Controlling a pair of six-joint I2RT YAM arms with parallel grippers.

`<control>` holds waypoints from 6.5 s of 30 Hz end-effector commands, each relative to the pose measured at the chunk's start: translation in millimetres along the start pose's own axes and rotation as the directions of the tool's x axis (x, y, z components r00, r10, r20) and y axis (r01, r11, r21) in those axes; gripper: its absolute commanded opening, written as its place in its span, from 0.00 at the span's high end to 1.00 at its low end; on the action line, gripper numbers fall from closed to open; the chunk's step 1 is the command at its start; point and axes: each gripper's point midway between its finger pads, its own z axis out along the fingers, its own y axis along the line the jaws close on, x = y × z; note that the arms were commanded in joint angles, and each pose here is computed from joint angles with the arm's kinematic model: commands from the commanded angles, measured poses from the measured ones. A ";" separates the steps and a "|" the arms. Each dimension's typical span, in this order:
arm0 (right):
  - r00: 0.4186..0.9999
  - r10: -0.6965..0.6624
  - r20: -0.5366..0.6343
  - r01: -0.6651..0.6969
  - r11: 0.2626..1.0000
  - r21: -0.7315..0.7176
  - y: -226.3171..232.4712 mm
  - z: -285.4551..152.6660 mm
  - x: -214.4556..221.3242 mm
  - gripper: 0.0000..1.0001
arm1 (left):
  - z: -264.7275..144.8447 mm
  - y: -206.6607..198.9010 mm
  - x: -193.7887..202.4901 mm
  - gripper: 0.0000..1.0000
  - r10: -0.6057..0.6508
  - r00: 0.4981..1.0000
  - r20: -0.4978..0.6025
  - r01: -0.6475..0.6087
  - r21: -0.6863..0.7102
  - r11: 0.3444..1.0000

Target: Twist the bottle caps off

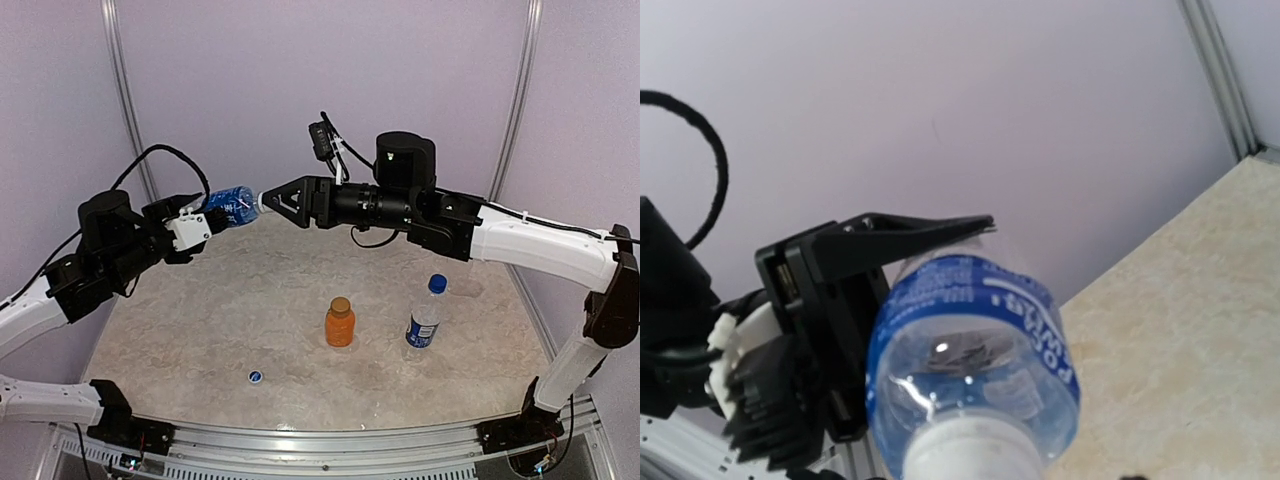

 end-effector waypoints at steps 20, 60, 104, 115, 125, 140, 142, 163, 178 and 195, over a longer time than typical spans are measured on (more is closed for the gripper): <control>0.999 -0.016 -0.050 0.016 1.000 -0.015 -9.5 14.7 16.9 1.00 | -6.9 -24.7 -0.8 0.58 -0.008 1.000 0.008 0.007 0.112 0.994; 0.312 -0.935 -0.170 0.950 0.302 0.081 77.5 -39.9 84.0 0.01 | -55.5 -74.8 -19.6 0.60 -0.408 0.905 -0.121 0.406 0.534 0.742; 0.994 0.015 -0.107 -0.009 0.998 0.057 -10.3 8.1 27.9 0.98 | -16.9 -47.6 -7.4 0.61 -0.144 0.990 -0.004 0.141 0.244 0.959; 0.760 -0.608 -0.228 0.626 0.780 0.006 18.0 -4.8 68.8 1.00 | -74.9 -101.2 -29.4 0.61 -0.289 0.957 -0.006 0.228 0.630 0.742; -0.028 -0.979 -0.200 0.947 0.038 -0.319 76.4 -20.7 159.6 1.00 | -123.4 -125.6 -44.1 0.62 -0.348 0.936 -0.053 0.235 0.831 0.505; -0.412 -0.881 -0.235 0.907 -0.370 -0.202 79.0 -28.4 159.2 0.99 | -131.2 -138.2 -37.9 0.61 -0.321 0.945 -0.066 0.218 0.858 0.466; -0.362 -0.903 -0.233 0.931 -0.336 -0.143 83.0 -28.2 153.2 0.74 | -129.9 -136.7 -38.9 0.62 -0.332 0.941 -0.067 0.227 0.852 0.472; -0.132 -0.983 -0.128 0.990 -0.123 -0.074 99.6 -49.9 129.3 1.00 | -125.4 -132.1 -37.9 0.62 -0.351 0.933 -0.082 0.259 0.831 0.493; 0.414 -0.819 -0.396 0.869 0.486 -0.096 61.3 -39.8 145.4 1.00 | -60.7 -32.4 -2.3 0.63 -0.717 0.668 -0.198 0.727 0.376 0.574; 0.099 -0.420 -0.902 0.638 0.723 -0.267 -42.7 -11.5 338.7 1.00 | -86.6 11.5 38.9 0.61 -0.885 0.448 -0.126 0.893 0.121 0.434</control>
